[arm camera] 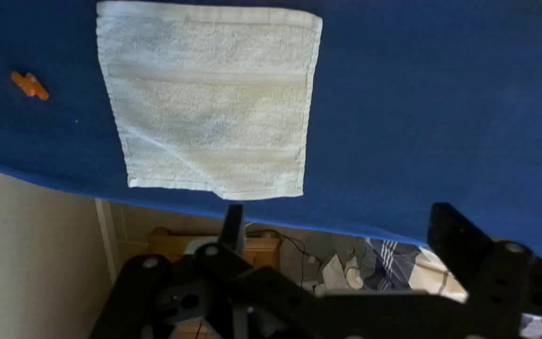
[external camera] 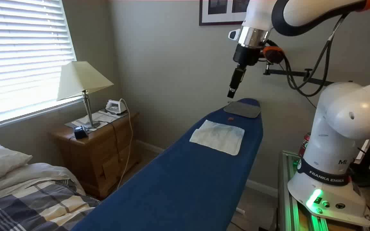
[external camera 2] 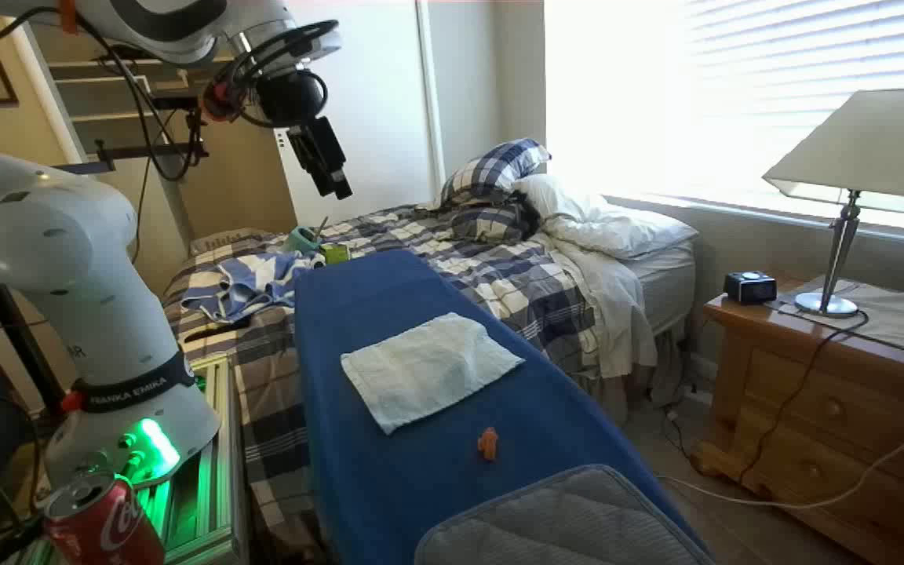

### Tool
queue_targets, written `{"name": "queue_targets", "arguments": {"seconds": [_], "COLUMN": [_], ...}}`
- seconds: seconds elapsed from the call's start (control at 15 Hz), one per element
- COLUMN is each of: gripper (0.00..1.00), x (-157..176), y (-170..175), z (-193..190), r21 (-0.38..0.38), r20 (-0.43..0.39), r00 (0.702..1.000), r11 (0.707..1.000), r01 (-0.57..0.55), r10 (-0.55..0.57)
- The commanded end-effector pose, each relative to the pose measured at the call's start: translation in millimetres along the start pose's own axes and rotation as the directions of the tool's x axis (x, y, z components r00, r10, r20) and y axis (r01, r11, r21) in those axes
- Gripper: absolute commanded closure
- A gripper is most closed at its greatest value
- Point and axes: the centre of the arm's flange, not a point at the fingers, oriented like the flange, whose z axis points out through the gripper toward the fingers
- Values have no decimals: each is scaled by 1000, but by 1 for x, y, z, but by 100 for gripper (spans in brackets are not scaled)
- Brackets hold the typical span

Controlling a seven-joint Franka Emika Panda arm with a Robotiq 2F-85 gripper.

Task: Fold the white cloth several times

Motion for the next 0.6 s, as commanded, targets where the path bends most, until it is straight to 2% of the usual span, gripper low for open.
{"name": "queue_targets", "arguments": {"seconds": [0.0, 0.27, 0.53], "gripper": [0, 0, 0], "x": [-3, -5, 35], "y": [-1, -2, 10], "z": [8, 19, 48], "r21": [3, 6, -35], "r20": [22, 51, 34], "r00": [1000, 999, 995], "r11": [1000, 1000, 995], "r01": [1, 3, -89], "r10": [-1, -3, 91]}}
